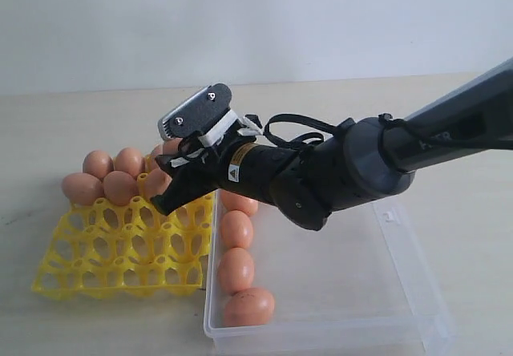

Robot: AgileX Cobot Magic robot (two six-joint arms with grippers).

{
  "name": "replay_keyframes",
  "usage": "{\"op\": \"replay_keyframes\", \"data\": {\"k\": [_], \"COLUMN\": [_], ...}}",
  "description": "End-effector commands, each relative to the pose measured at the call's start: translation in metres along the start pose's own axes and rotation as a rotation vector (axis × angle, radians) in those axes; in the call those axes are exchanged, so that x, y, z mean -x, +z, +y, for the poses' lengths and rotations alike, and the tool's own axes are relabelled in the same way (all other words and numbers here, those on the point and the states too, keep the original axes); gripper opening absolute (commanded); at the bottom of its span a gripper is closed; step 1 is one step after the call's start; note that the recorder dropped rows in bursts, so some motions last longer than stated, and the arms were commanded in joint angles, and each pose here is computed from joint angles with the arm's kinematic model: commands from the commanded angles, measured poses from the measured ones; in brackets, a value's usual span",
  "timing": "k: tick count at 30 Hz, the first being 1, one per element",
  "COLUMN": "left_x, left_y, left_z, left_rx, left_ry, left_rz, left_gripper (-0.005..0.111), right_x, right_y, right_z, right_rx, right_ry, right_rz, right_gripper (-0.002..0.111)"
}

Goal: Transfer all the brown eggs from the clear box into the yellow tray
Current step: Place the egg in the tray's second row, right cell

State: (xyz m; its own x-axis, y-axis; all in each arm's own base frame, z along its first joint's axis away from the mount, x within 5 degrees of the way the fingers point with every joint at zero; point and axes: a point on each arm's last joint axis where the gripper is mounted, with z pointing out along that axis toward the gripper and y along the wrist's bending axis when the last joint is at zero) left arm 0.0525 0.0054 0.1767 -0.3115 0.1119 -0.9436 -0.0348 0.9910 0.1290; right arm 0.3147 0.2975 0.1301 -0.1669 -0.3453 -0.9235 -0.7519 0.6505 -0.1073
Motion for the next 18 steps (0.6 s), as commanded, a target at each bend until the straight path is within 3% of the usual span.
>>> {"op": "replay_keyframes", "data": {"k": [1, 12, 18], "left_x": [0.0023, 0.0023, 0.0023], "left_y": [-0.0009, -0.0009, -0.0009], "left_z": [-0.0001, -0.0001, -0.0001], "left_rx": [-0.005, -0.005, -0.005], "left_ry": [-0.006, -0.006, -0.006], "left_rz": [-0.019, -0.019, -0.019], "left_gripper": [0.0, 0.0, 0.0], "right_x": [0.0043, 0.0045, 0.0123], "right_y": [0.0054, 0.0067, 0.0019], "right_z": [-0.0065, -0.0077, -0.0087], "right_rx": [-0.021, -0.024, -0.027], "right_ry": [0.147, 0.181, 0.178], "right_rz": [-0.028, -0.004, 0.005], "right_gripper": [0.026, 0.062, 0.064]}}
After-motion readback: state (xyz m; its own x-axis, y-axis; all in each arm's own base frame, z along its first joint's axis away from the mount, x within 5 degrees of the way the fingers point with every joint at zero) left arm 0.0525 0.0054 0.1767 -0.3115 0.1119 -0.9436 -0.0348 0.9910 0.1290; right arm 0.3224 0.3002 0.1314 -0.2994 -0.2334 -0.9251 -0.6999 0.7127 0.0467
